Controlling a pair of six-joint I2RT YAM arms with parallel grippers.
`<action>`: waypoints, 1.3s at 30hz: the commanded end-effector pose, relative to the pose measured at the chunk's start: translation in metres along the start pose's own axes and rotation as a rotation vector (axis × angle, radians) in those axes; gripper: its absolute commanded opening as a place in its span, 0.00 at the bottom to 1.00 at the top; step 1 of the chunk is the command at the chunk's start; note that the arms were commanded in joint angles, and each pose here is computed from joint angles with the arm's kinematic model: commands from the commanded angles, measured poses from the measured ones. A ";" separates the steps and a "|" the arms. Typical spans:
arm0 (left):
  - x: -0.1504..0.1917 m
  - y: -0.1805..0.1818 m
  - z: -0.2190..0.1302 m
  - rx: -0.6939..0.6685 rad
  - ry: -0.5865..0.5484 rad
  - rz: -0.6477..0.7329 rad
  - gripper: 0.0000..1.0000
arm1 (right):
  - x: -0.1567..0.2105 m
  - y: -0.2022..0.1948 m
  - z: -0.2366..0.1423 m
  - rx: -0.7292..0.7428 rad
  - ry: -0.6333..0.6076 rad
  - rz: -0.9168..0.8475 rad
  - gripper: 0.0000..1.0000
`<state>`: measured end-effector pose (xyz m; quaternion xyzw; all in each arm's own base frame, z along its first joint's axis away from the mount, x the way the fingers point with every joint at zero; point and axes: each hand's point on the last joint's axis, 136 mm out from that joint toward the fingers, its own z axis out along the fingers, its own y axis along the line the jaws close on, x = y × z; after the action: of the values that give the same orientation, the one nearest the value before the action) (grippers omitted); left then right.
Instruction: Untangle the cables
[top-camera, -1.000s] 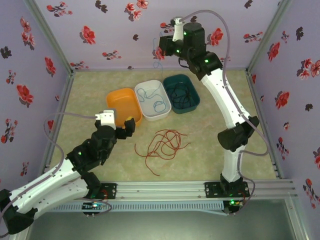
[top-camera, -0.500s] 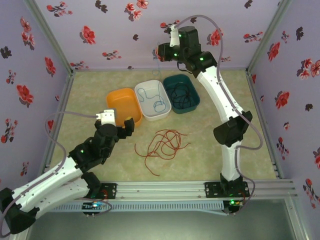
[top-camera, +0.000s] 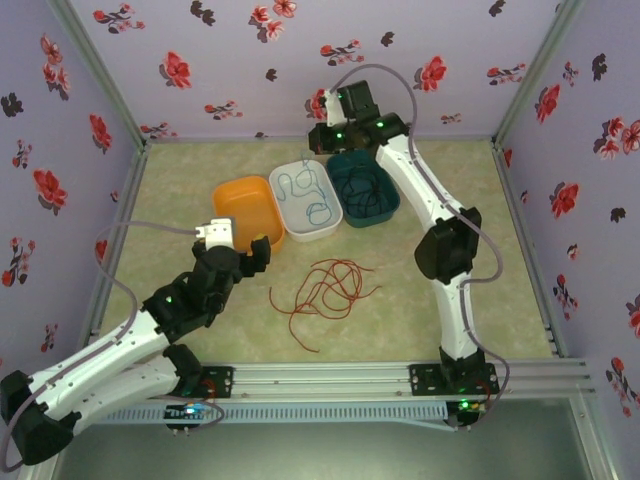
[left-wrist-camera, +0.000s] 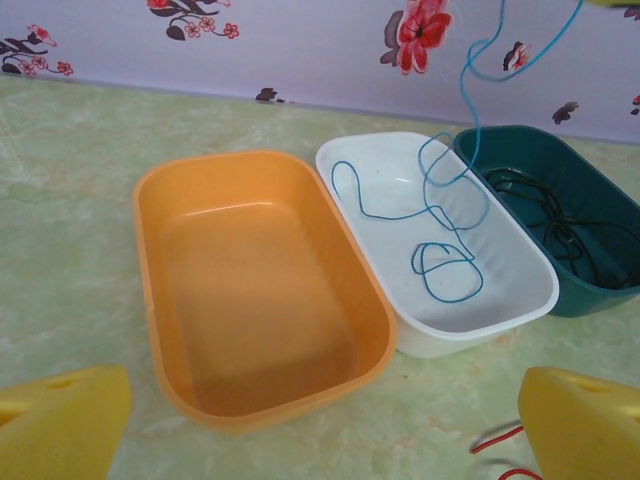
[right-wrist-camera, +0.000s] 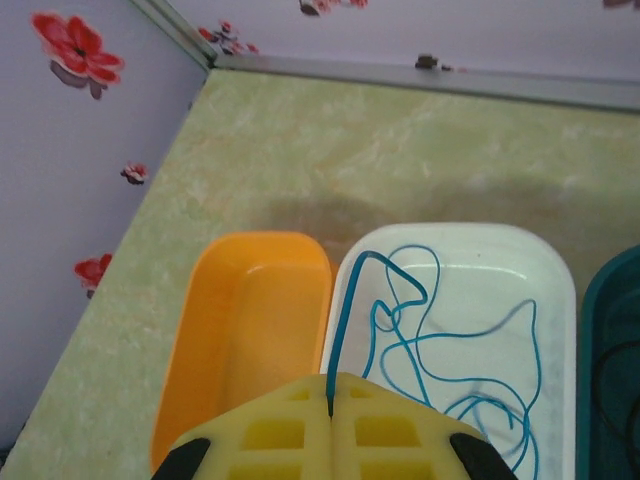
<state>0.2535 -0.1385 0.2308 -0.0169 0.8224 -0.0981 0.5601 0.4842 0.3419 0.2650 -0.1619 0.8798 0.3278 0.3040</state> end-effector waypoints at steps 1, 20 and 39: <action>-0.009 0.000 -0.001 -0.006 -0.015 -0.040 1.00 | 0.022 -0.003 0.024 -0.020 0.073 0.019 0.00; 0.003 -0.021 0.014 0.042 0.073 -0.021 1.00 | 0.104 -0.070 0.073 0.226 0.275 0.071 0.08; 0.029 -0.036 0.030 0.070 0.216 -0.010 1.00 | 0.119 -0.075 0.045 0.291 0.269 0.101 0.20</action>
<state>0.2655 -0.1798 0.1965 0.0194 0.8698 -0.1211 0.4779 0.4483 0.3123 0.0852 -0.1249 0.9649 0.1799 0.1451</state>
